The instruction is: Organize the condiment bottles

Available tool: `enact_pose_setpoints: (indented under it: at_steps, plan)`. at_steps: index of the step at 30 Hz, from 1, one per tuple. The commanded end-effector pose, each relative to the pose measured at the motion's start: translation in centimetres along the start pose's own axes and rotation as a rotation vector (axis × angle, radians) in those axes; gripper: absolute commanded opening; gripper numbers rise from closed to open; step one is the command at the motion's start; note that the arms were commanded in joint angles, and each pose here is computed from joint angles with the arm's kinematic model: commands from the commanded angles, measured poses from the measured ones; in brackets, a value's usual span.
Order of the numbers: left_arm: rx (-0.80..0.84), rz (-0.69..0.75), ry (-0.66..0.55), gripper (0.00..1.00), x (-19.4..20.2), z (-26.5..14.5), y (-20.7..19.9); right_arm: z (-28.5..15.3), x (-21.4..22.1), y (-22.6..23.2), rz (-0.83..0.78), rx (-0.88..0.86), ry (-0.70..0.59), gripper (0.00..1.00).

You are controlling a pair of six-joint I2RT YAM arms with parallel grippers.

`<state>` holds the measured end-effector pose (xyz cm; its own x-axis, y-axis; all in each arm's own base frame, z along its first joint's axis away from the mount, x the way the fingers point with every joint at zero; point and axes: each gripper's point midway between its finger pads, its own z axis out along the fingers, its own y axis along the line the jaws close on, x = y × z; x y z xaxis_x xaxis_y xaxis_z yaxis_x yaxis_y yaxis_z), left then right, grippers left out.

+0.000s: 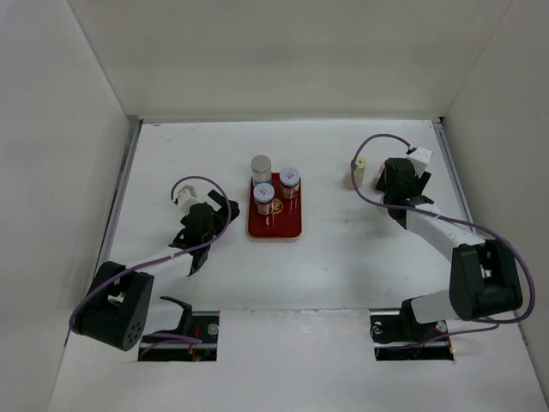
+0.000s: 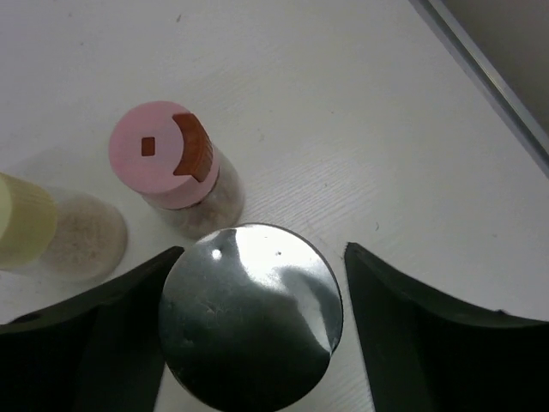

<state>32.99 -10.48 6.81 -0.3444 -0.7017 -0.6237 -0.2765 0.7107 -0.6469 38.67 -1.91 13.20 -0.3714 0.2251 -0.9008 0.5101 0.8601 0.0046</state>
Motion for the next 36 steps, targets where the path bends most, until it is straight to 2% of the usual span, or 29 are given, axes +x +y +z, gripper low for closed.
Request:
enact_pose_setpoints:
  at_steps: [1, 3, 6, 12, 16, 20, 25, 31, 33, 36]
  plan:
    - [0.053, -0.025, -0.041, 1.00, -1.1, -0.2, -1.6, 0.1, -3.7, 2.4, 0.101, -0.086, -0.091, 0.71]
    - [0.046, -0.024, -0.041, 1.00, -1.1, 0.0, -1.4, -0.7, -4.3, 2.7, 0.116, -0.109, -0.117, 0.59]
    - [0.048, -0.027, -0.039, 1.00, -1.2, -0.1, -1.2, -4.0, -5.5, 5.1, 0.095, -0.199, -0.159, 0.51]
    - [0.041, -0.026, -0.038, 1.00, -1.1, 0.1, -1.1, -14.6, -6.7, 14.2, 0.082, -0.559, -0.214, 0.51]
    - [0.035, -0.027, -0.056, 1.00, -1.5, 0.1, -1.1, -21.0, -4.7, 22.4, 0.037, -0.820, -0.185, 0.51]
    - [0.037, -0.038, -0.072, 1.00, -2.1, -0.2, -0.7, -25.1, -2.5, 28.4, -0.039, -0.969, -0.171, 0.52]
    - [0.031, -0.040, -0.061, 1.00, -2.0, -0.1, -0.4, -26.7, -0.1, 32.6, -0.089, -1.047, -0.135, 0.52]
    - [0.028, -0.043, -0.064, 1.00, -2.2, -0.2, -0.3, -26.2, 4.0, 35.1, -0.168, -1.043, -0.092, 0.53]
    - [0.030, -0.045, -0.073, 1.00, -2.4, -0.2, -0.4, -26.0, 5.3, 35.3, -0.209, -1.026, -0.097, 0.57]
    - [0.024, -0.043, -0.059, 1.00, -2.0, 0.0, -0.1, -26.1, 5.9, 35.3, -0.239, -1.007, -0.112, 0.71]
